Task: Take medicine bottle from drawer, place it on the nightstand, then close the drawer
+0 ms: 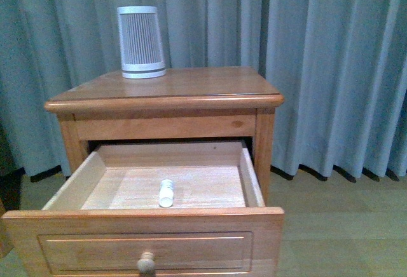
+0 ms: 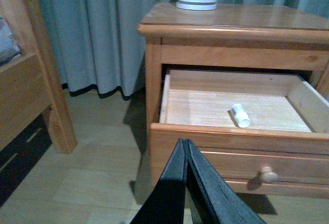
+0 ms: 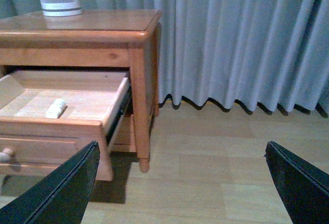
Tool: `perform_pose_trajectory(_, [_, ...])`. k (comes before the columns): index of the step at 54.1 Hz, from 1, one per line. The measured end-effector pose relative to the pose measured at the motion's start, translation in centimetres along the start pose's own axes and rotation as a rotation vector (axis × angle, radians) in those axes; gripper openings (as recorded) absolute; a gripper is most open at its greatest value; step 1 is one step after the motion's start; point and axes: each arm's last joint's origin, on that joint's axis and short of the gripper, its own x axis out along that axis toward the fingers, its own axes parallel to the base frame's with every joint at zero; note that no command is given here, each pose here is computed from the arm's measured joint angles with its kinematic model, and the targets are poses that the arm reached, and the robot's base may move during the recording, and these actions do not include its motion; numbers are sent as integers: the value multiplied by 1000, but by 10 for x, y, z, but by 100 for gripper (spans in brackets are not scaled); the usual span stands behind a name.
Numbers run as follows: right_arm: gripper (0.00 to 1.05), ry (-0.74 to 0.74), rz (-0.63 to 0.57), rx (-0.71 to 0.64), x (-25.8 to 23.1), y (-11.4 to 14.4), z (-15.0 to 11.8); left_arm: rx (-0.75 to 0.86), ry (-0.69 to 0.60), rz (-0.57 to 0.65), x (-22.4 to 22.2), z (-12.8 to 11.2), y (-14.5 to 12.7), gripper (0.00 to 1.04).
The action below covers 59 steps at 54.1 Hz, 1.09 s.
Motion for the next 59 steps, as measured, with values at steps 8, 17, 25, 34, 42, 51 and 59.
perform_pose_trajectory(8, [98,0,1,0,0,0,0,0,-6,1,-6,2,0,3])
perform_pose_trajectory(17, [98,2,6,0,0,0,0,0,-10,8,-11,2,0,3])
perform_pose_trajectory(25, [98,-1,6,0,0,0,0,0,-10,4,-15,3,0,4])
perform_pose_trajectory(34, [98,-1,6,0,0,0,0,0,-6,3,-19,2,0,3])
perform_pose_trajectory(42, [98,36,27,9,1,0,-1,0,-10,3,-22,2,0,6])
perform_pose_trajectory(51, [98,226,102,93,41,3,72,0,-15,3,-23,3,0,40])
perform_pose_trajectory(59, [98,126,126,48,107,20,144,0,-15,3,-23,3,0,70])
